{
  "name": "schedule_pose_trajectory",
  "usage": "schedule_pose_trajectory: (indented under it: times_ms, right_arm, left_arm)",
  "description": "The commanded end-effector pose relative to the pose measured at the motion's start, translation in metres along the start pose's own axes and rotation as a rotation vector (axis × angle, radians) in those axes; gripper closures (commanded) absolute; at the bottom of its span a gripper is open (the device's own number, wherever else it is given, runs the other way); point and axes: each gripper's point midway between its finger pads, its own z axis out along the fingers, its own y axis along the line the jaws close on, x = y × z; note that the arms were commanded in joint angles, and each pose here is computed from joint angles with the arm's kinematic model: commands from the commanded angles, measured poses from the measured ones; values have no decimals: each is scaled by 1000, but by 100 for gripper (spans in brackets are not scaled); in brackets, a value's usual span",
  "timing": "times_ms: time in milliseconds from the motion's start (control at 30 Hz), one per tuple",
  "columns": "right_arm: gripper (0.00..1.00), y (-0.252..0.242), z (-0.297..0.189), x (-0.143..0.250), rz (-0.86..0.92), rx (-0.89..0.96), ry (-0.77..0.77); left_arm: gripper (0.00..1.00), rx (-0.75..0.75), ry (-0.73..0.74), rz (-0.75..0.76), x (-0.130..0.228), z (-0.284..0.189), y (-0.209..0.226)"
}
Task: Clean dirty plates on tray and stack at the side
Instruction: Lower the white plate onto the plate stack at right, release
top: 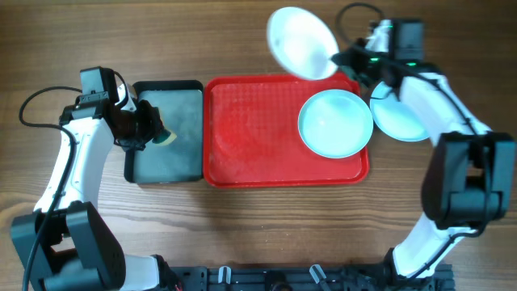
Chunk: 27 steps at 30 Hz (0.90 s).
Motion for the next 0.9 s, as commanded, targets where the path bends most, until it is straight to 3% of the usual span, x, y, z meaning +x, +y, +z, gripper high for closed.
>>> schedule_pose_trajectory:
  times_ms: [0, 233, 367, 467, 567, 867]
  right_arm:
    - [96, -23, -40, -20, 121, -76, 28]
    - [96, -112, -109, -33, 218, 79, -15]
    - [96, -162, -161, -29, 202, 358, -80]
    - [96, -197, -208, -34, 172, 695, -181]
    - [96, -217, -229, -33, 171, 865, -215]
    - [94, -213, -205, -23, 127, 864, -181]
  left_arm:
    - [93, -5, 3, 16, 2, 2, 1]
    - [94, -5, 3, 16, 2, 2, 1]
    - [94, 0, -7, 19, -1, 2, 0]
    - [94, 1, -11, 21, -2, 2, -1]
    - [94, 2, -12, 21, -2, 2, -1]
    - [94, 3, -14, 22, -2, 2, -1]
